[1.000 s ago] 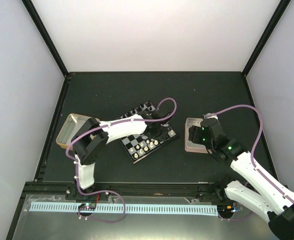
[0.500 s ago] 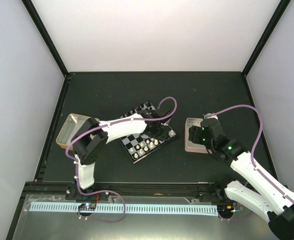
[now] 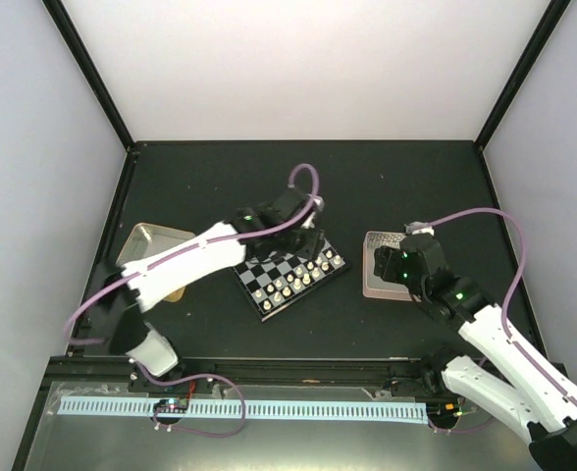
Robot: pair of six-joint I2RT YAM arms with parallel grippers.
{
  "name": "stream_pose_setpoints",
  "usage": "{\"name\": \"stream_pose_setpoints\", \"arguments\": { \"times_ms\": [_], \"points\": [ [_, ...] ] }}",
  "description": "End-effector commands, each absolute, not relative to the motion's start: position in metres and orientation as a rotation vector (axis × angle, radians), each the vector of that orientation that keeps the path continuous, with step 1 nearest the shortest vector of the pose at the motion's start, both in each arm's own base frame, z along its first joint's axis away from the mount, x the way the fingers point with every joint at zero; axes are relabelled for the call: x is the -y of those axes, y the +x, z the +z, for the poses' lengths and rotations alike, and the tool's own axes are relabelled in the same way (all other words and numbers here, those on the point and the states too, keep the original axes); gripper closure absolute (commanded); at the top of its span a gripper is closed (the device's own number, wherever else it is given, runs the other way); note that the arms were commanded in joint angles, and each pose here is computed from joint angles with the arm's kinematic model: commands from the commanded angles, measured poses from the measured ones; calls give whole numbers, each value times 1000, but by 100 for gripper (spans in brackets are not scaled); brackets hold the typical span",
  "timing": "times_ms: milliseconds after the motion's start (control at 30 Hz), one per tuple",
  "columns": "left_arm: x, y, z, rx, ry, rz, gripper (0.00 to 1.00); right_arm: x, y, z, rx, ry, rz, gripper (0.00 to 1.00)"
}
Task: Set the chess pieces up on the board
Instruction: Place the chess piece on the chessboard, then reset both arms
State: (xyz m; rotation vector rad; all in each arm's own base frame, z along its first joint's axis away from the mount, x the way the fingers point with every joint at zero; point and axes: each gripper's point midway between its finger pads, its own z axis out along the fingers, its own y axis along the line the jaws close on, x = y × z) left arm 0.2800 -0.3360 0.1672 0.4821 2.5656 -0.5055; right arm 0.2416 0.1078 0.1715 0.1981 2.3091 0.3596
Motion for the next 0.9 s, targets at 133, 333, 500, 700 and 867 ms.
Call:
{"name": "stream_pose_setpoints", "arguments": {
  "times_ms": [133,333,500,700,867],
  "points": [
    [232,257,280,-2167,285,-457,28,-82,239,229,-2134,204,293,15],
    [167,216,321,-1859,187,-575,1,-63,220,276,-1959,179,317,0],
    [114,187,343,-1718,93,-587,1,-35,197,315,-1826,235,314,0],
    [62,160,374,-1645,8,-563,1,5,169,346,-1679,357,273,0],
    [36,148,389,-1602,-23,-523,1,30,148,367,-1560,399,252,0]
  ]
}}
